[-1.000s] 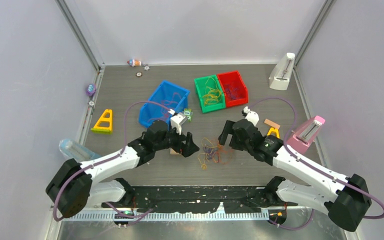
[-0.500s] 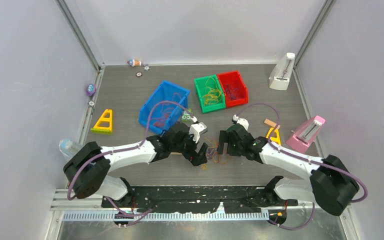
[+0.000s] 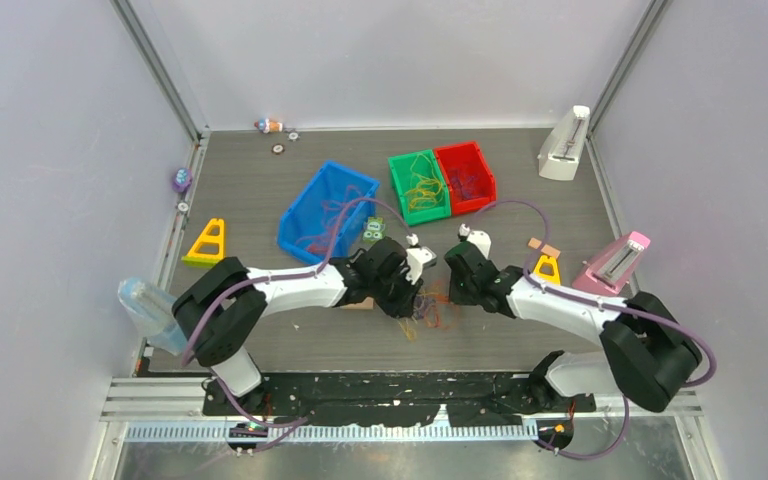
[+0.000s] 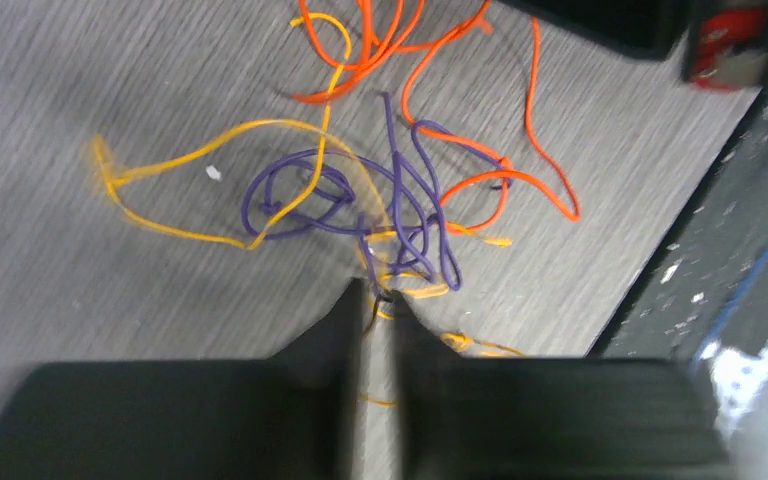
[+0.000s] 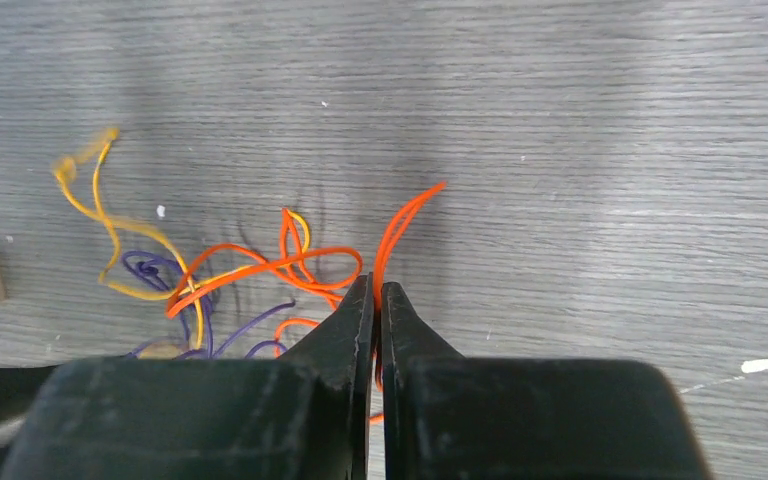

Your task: Untangle the cables

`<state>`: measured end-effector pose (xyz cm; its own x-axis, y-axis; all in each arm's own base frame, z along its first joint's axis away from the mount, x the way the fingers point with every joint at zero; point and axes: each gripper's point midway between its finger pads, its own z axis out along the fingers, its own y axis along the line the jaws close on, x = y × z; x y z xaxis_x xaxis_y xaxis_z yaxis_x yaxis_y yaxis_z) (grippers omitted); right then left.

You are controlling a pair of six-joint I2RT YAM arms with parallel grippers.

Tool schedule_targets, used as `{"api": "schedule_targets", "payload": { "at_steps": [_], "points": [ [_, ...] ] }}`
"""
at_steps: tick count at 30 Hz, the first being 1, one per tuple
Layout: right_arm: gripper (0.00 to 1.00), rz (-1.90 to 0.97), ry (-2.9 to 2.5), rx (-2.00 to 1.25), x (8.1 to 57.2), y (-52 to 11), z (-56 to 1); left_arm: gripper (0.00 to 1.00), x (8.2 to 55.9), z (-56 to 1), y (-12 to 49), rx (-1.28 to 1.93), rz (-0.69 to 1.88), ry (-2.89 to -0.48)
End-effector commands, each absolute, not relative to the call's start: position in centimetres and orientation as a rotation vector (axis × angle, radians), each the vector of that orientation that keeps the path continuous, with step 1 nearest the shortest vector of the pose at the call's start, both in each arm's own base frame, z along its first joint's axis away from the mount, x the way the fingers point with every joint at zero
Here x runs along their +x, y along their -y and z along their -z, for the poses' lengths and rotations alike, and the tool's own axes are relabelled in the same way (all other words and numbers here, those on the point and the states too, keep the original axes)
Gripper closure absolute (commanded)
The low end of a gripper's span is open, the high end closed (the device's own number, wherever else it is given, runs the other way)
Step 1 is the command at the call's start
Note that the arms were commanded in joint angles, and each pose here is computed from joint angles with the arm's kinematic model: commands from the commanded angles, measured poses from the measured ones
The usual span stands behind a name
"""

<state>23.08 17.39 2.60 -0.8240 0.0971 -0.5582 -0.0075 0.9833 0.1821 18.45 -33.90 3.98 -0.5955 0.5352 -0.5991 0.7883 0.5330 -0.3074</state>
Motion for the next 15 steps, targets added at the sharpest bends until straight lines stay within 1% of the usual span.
{"api": "schedule_targets", "payload": {
  "at_steps": [1,4,7,9,15],
  "points": [
    [0.95,-0.253,-2.395,0.126,24.3,-16.6,-5.7,1.00,18.9,-4.3,34.0,1.124,0.731,-2.357],
    [0.95,-0.100,-2.339,0.218,24.6,-13.2,-6.9,1.00,19.9,-5.1,33.0,1.050,0.663,-2.314],
    [0.95,0.104,-2.246,0.378,24.2,-7.5,-9.2,1.00,21.3,-6.2,31.3,0.932,0.594,-2.260],
    [0.95,0.169,-2.170,0.469,23.8,-4.3,-11.1,1.00,22.1,-7.2,30.4,0.854,0.585,-2.223],
    [0.95,0.238,-1.887,0.675,21.4,2.9,-19.2,1.00,24.0,-7.3,27.2,0.697,0.464,-2.229]
  ]
}}
